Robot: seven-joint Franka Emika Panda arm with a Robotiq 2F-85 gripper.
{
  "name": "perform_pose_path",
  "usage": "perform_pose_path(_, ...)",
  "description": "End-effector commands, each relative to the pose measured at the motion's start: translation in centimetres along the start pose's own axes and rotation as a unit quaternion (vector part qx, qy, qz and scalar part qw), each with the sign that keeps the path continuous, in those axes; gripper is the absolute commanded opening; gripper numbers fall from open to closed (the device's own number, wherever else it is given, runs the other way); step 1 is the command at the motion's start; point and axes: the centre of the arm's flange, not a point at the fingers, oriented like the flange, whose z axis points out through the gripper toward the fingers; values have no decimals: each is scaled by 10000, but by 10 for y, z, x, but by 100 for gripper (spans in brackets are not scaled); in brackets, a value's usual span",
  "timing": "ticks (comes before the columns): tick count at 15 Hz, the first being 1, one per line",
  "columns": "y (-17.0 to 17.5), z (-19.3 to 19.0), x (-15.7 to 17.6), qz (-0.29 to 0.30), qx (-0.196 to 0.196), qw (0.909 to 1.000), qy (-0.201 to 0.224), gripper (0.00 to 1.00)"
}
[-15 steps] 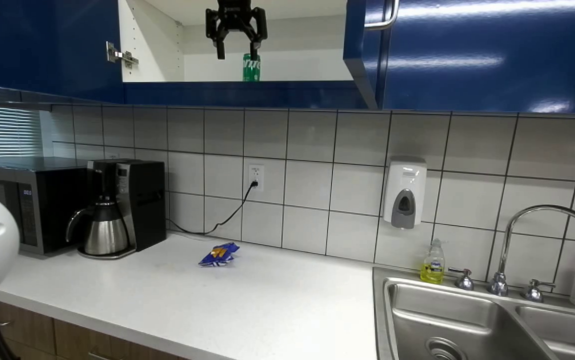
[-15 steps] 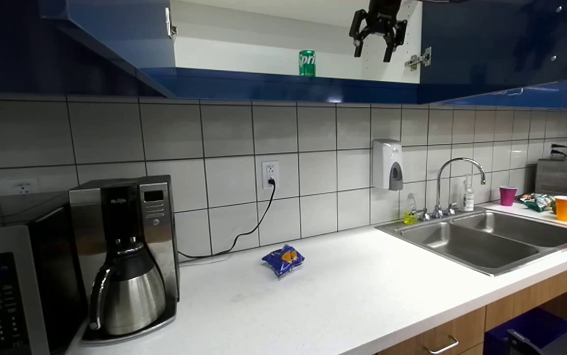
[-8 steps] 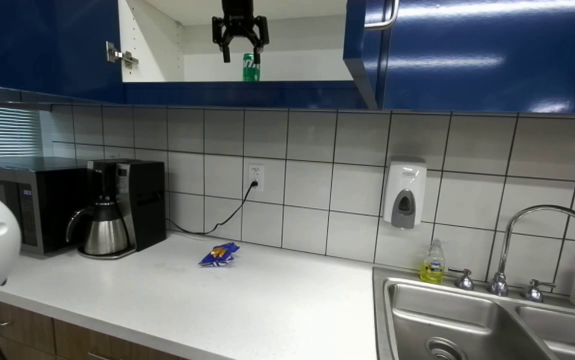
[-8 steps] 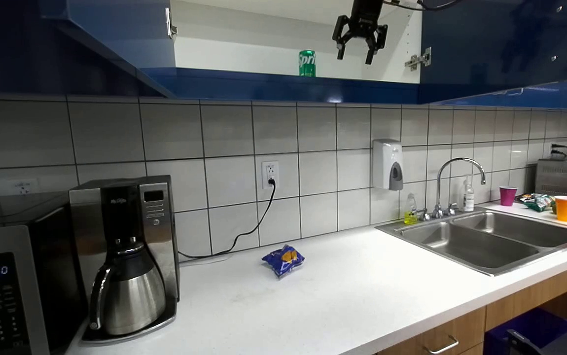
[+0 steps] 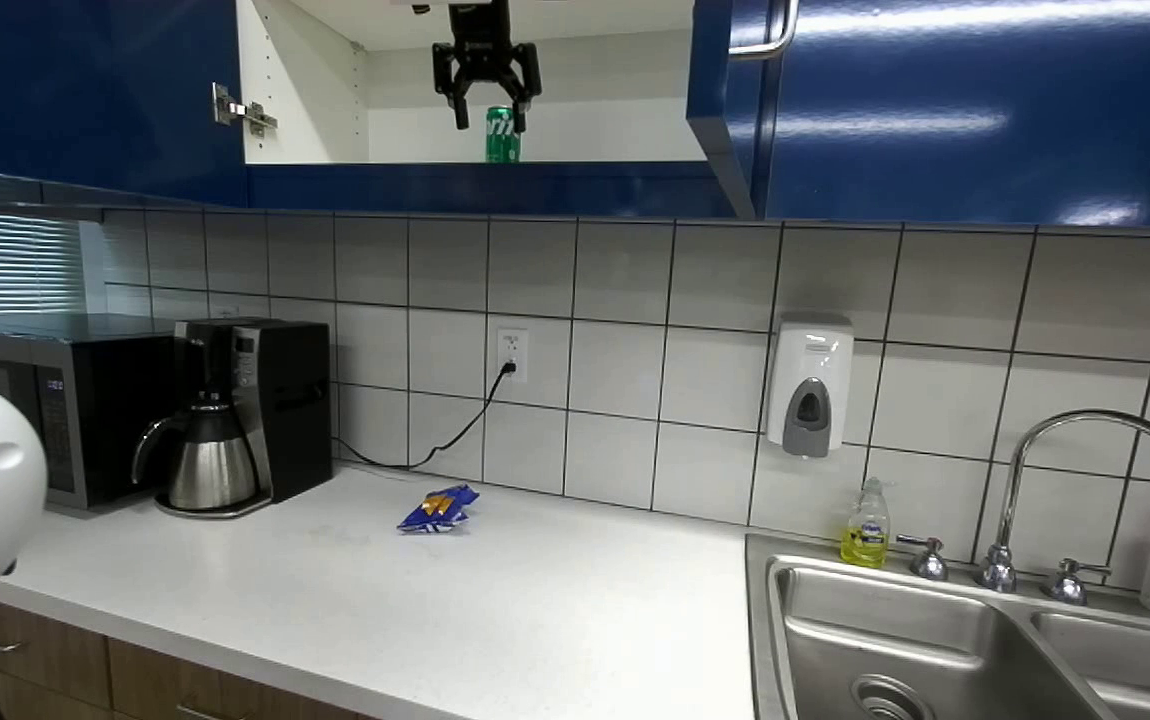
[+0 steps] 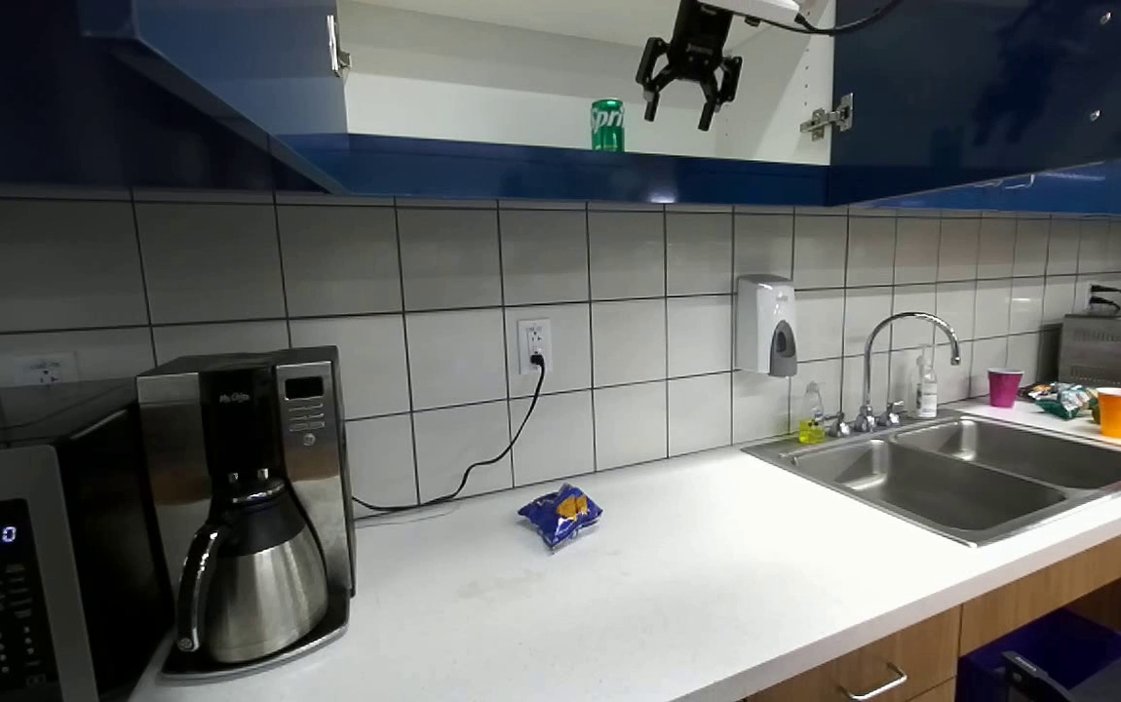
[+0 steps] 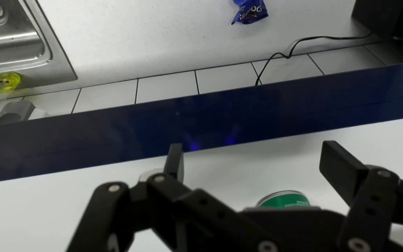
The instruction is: Pick up the can drink from the top cabinet and put it on the kitchen unit base top
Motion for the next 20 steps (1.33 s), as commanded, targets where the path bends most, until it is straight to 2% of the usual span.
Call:
perform_pose_path(1, -8, 0, 18, 103, 59, 9997, 193, 100)
perform_pose_path(20, -35, 13, 67, 104, 49, 9990, 421, 100)
